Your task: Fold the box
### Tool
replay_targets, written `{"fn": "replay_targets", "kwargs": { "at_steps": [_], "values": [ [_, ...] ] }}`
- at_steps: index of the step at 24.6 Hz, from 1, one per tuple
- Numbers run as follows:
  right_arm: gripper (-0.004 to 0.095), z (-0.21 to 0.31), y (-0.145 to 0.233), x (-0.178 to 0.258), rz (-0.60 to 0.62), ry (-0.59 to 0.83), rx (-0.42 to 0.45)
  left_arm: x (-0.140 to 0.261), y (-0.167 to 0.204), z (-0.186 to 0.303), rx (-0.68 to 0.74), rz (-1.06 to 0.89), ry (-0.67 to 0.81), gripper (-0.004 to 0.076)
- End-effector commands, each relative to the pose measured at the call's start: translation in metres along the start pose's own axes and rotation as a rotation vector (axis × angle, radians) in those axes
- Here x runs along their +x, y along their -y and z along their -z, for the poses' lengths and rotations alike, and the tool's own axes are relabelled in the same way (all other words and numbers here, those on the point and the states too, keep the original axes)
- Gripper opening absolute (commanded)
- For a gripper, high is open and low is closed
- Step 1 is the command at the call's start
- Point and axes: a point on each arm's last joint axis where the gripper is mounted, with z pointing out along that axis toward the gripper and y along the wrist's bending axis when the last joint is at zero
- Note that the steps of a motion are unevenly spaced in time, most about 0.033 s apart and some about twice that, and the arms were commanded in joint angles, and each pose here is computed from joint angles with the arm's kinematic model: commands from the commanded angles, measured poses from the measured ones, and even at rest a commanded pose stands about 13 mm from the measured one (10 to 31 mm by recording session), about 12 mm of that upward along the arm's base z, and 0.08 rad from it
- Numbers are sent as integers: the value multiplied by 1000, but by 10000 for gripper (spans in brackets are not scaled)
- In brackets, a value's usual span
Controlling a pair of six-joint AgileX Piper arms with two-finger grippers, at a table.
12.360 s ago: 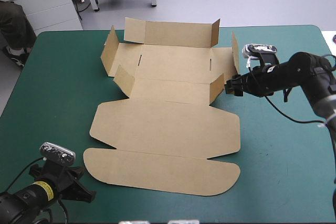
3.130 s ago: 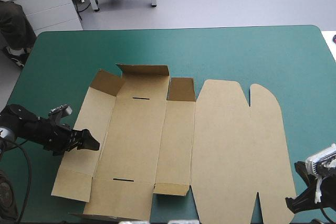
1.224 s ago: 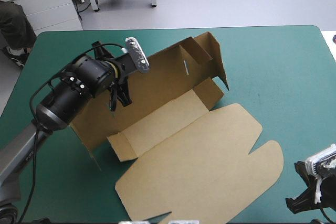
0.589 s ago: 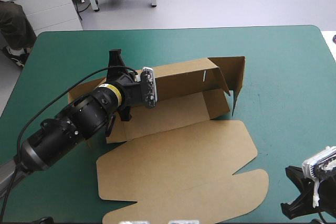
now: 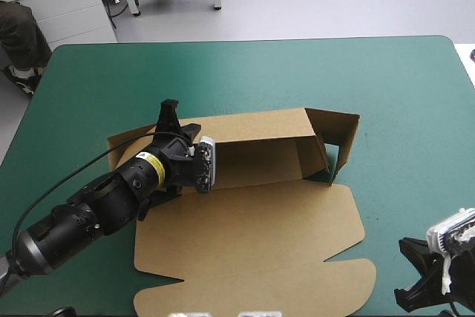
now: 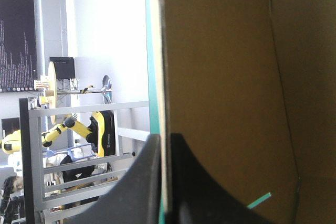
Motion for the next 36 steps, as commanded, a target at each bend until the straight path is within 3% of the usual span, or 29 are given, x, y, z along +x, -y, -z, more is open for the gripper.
{"fn": "replay_targets", "kwargs": {
  "at_steps": [1,12,21,25,31,36],
  "values": [
    [-20,3,0,-4,-6,6,1,-1,-1,-1,-49,-21,20,-10],
    [-20,3,0,-4,-6,8,1,-2,14,-54,-73,63,-88,-10],
    [-12,-9,3,-17,-32,3,36,-5,3,-33,-128,124,3,-10],
    [46,-21,3,-33,-12,-9,43,-1,14,-28,-115,68,24,-10],
    [255,-33,8,-69,-9,14,110,4,29,-29,-81,74,8,-10],
    [592,-41,13,-119,34,83,193,5,33,-30,-73,84,4,-10]
  ]
}}
